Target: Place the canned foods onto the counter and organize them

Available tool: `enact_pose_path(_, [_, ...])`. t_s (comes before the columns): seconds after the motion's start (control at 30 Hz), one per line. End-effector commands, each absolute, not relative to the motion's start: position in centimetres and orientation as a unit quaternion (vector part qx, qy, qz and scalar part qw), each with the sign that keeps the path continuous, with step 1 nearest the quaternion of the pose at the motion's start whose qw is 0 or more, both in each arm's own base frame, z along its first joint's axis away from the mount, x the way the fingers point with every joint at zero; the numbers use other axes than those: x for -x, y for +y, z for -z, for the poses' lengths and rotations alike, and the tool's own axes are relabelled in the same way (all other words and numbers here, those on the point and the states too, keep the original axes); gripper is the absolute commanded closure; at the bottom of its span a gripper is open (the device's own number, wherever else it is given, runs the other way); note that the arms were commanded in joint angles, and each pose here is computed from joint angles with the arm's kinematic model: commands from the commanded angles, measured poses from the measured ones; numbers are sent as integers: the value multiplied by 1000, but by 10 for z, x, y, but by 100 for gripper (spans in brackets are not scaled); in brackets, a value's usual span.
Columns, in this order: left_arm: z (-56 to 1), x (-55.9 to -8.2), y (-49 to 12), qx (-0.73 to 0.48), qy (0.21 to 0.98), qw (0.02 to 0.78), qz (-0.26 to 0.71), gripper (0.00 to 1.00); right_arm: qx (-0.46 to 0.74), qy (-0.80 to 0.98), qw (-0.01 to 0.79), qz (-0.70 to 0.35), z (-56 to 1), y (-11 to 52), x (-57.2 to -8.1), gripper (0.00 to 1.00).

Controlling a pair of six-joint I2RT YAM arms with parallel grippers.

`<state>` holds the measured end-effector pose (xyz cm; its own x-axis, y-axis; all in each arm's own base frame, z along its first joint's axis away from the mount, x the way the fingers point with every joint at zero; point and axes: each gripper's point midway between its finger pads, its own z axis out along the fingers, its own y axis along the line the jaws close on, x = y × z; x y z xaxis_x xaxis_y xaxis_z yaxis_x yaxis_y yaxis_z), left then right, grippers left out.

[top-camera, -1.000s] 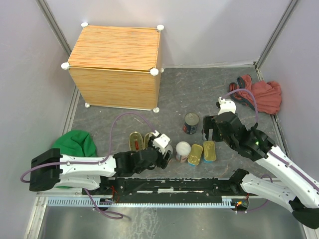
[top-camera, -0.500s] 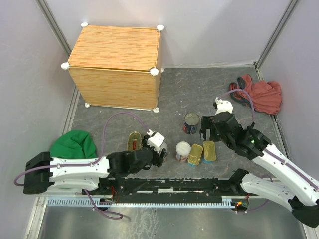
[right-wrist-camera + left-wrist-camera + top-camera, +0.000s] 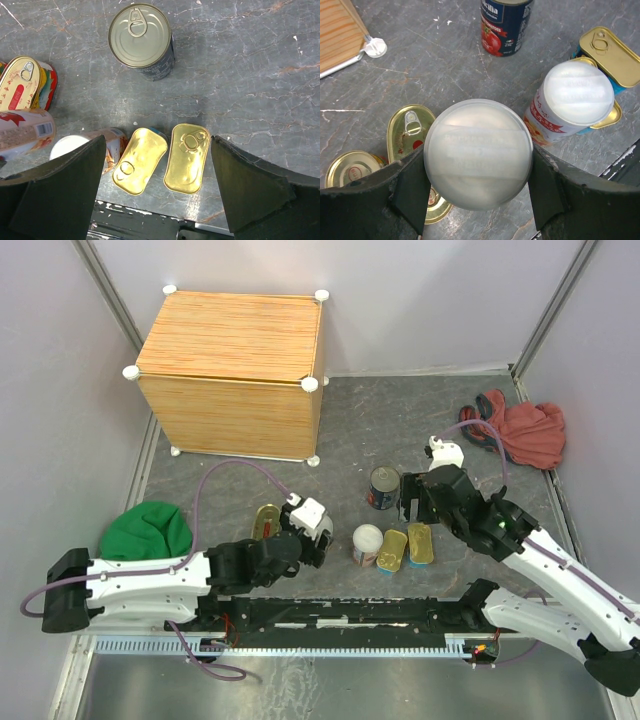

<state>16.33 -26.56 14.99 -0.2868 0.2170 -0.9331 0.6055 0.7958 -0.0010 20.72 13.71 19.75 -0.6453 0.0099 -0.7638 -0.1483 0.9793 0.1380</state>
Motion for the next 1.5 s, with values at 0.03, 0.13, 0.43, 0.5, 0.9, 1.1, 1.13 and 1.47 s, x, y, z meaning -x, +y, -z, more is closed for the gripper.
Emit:
enact_pose_path(0.03, [-229,-180,-267,-191,738,611,213,97,39,893,434,-113,-204,145,-211,7])
enact_pose_path(0.13, [-246,-184,-265,-179,731,623,212,97,41,892,437,-113,-206,145,-212,7])
enact_pose_path(0.43, [-312,-207,-244,-115,723,667,139,97,52,889,439,-118,-214,152,-216,7])
enact_pose_path(0.5, [-330,-214,-233,-85,720,679,112,97,52,888,441,-121,-217,153,-217,7])
enact_pose_path(0.9, [-425,-287,-176,22,705,708,23,97,66,868,469,-153,-254,179,-237,7])
enact_pose_path(1.1, [-456,-311,-148,62,697,714,0,97,65,840,494,-214,-304,222,-263,7])
enact_pose_path(1.13, [-463,-314,-143,68,695,716,-2,97,66,835,498,-225,-315,231,-269,7])
enact_pose_path(1.47, [-515,-337,-108,99,676,730,-34,97,23,793,514,-326,-388,306,-333,8])
